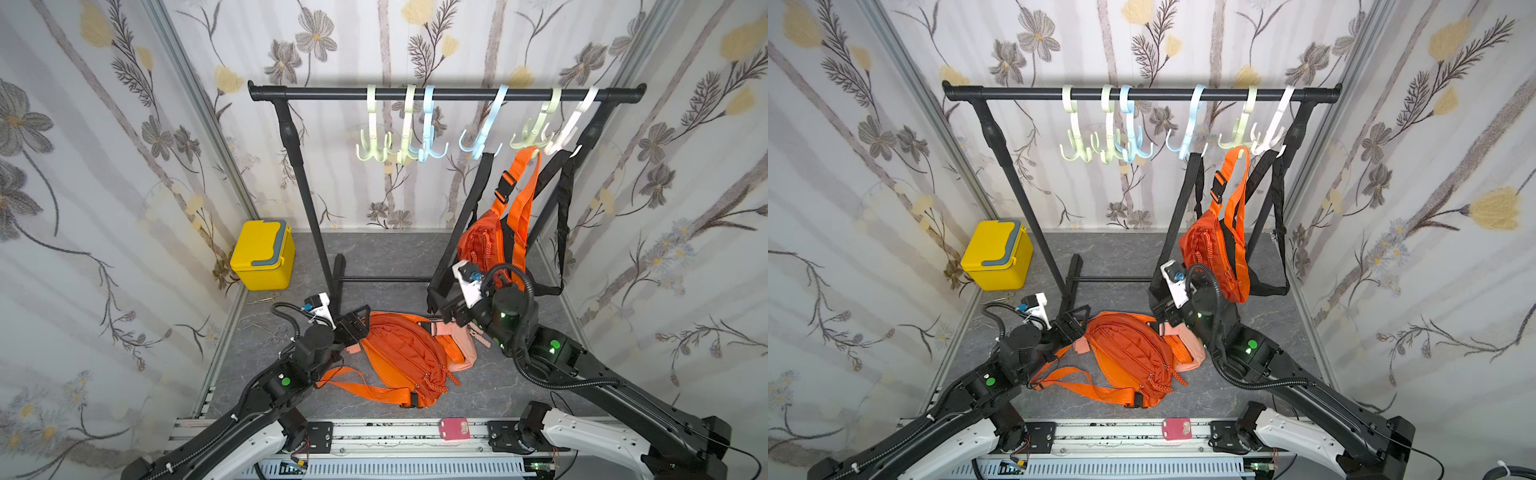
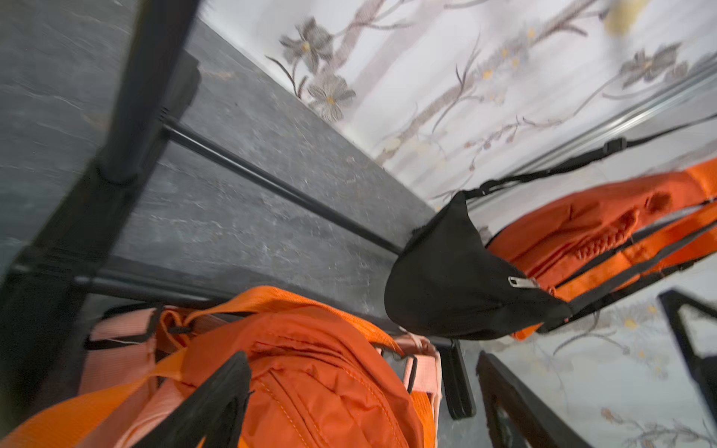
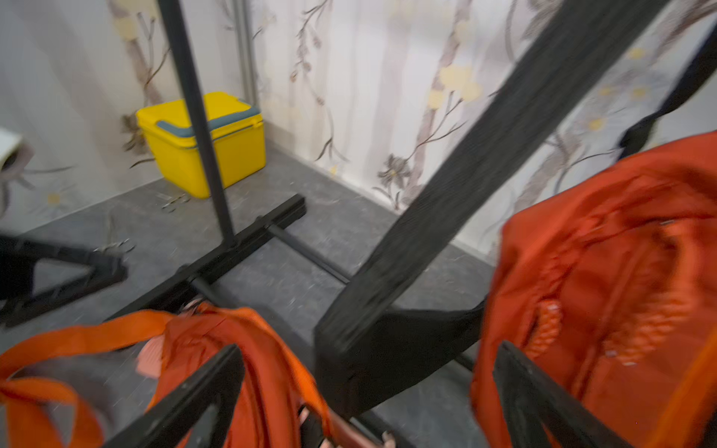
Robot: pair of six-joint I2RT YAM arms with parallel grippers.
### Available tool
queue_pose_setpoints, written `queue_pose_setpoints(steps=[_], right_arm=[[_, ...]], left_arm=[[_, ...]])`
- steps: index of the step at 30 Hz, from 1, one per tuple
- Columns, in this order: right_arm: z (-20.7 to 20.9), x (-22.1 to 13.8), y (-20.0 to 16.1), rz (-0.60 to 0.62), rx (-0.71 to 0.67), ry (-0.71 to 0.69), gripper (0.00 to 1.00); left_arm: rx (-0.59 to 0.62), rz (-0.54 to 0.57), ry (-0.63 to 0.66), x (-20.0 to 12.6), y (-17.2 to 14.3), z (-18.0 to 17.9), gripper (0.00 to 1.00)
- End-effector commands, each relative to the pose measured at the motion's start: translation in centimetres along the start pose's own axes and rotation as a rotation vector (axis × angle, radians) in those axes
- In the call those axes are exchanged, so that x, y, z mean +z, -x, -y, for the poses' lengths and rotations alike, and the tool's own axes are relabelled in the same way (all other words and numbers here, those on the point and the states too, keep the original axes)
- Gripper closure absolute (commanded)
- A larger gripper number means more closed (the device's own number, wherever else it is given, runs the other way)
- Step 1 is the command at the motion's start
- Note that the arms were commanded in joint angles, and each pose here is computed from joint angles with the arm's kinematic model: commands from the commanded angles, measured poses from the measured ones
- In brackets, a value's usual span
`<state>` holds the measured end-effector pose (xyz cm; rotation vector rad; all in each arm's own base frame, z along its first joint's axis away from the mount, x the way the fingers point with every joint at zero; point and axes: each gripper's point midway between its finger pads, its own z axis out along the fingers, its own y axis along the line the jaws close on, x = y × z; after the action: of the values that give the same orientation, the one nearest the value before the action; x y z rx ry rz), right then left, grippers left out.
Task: Hang the bag on a hook
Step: Pick up the bag from the bag.
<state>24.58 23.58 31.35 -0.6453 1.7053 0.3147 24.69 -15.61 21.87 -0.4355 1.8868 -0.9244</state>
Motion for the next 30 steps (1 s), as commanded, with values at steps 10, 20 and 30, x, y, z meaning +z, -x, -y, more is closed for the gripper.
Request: queue_pose_setpoints(steps=[10,20,30], right_arm=[[-20.5,3.9,-9.5,-0.311,-0.019,0.732,0.0],[-28.7,8.8,-17.8,-0.645,-0.14,0.783,0.0],[-32.6,8.7,-20.3,-0.66,-0.2,0.73,0.07]], left_arm=[[-0.169,0.046,-0.093,0.4,7.4,-1.0,0.11],[-0.2,0.186,0.003,-2.2,10.0,-3.3,0.11],[-0.185,0.247,0.028,-3.8,11.0,-3.3,0.11]])
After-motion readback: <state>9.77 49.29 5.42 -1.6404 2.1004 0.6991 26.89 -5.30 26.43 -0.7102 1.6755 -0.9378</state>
